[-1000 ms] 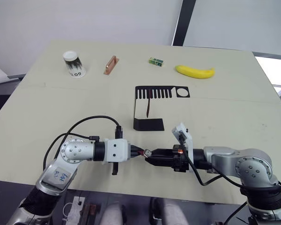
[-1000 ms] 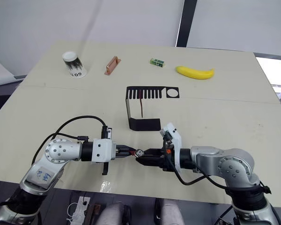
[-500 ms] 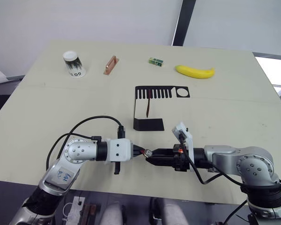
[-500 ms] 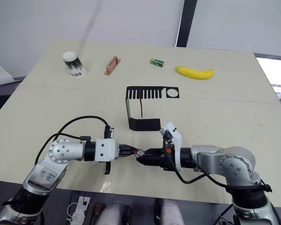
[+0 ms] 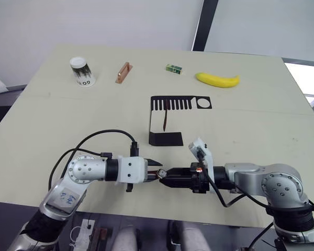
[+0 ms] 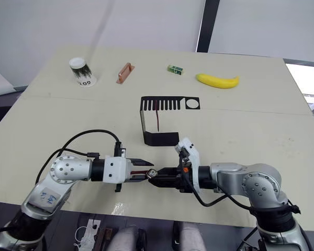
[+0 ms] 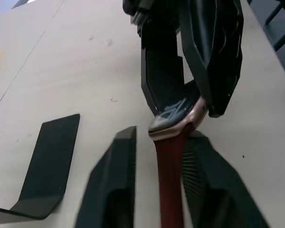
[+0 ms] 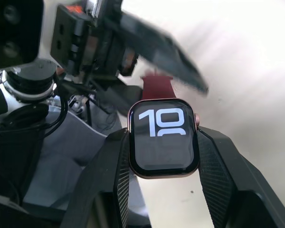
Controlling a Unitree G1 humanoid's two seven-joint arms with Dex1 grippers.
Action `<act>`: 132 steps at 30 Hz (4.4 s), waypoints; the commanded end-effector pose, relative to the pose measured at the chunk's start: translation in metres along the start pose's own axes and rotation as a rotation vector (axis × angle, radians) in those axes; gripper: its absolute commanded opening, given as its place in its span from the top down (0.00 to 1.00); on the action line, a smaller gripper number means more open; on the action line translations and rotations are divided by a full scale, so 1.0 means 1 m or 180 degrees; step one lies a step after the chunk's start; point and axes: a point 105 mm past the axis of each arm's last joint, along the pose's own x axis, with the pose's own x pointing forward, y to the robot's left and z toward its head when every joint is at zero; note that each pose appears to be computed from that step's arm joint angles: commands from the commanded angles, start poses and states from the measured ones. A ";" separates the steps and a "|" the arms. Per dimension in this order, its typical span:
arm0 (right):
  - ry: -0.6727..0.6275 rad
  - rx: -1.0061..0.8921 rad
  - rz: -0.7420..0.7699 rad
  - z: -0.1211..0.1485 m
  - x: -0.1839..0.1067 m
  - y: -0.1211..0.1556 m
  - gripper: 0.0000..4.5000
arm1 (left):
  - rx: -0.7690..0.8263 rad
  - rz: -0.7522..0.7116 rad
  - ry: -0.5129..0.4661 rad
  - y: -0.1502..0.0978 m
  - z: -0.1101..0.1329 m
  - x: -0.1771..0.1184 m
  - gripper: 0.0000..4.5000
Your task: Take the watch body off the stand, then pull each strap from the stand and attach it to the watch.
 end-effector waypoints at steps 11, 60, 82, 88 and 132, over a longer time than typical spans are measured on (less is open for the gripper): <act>-0.0190 -0.2075 -0.0175 0.012 -0.023 -0.002 0.66 | -0.0692 -0.0084 -0.0139 0.004 -0.018 -0.103 0.00; 0.0628 -0.2343 -0.0047 -0.017 0.017 -0.053 0.66 | -0.0893 0.0056 -0.0637 0.005 -0.007 -0.105 0.00; -0.0562 -0.2726 -0.1277 0.022 -0.148 -0.068 0.01 | -0.1098 0.1009 -0.0084 0.018 -0.062 -0.163 0.00; -0.0833 -0.2364 -0.2573 -0.010 -0.242 -0.090 0.01 | -0.1141 0.2100 0.0117 0.029 -0.094 -0.216 0.00; -0.1119 -0.1831 -0.1218 0.060 0.017 -0.128 0.99 | -0.1474 0.2366 -0.0768 0.011 0.015 -0.016 0.00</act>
